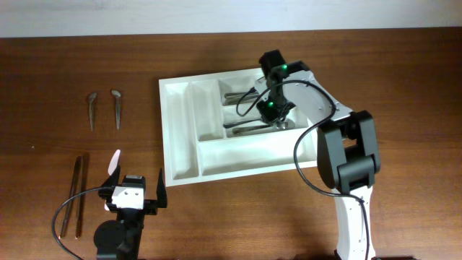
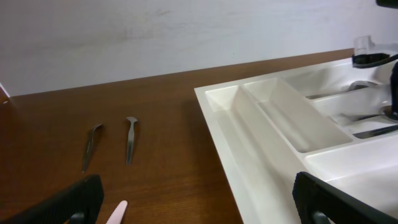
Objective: Pack container
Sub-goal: 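Open the right gripper and raise it out of the tray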
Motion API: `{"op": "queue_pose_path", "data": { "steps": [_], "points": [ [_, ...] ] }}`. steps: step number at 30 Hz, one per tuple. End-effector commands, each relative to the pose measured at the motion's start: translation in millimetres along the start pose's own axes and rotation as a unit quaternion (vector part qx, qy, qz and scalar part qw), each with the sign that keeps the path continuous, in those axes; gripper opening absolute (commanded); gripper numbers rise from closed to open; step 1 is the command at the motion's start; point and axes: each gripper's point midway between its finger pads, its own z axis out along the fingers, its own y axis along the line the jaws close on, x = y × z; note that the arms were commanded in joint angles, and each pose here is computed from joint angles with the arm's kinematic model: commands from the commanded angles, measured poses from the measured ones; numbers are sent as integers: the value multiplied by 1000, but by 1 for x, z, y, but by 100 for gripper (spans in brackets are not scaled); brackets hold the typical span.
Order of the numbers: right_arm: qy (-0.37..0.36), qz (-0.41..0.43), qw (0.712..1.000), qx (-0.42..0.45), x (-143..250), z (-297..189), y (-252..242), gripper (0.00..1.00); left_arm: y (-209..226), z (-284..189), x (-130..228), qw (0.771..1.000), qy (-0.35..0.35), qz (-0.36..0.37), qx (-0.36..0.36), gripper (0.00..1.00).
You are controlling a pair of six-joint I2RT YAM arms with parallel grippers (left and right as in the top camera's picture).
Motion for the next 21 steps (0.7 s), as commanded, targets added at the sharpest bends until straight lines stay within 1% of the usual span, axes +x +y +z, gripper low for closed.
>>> {"op": "queue_pose_path", "data": {
  "steps": [1,8,16,21],
  "points": [
    [36,30,999,7,21,22,-23,4,0,0,1,1000,-2,8,-1,99],
    [37,52,998,8,28,22,-42,4,0,0,1,1000,-2,8,-1,99],
    [36,54,998,8,27,21,-42,4,0,0,1,1000,-2,8,-1,99],
    [23,56,998,12,16,8,-46,4,0,0,1,1000,-2,8,0,99]
  ]
}}
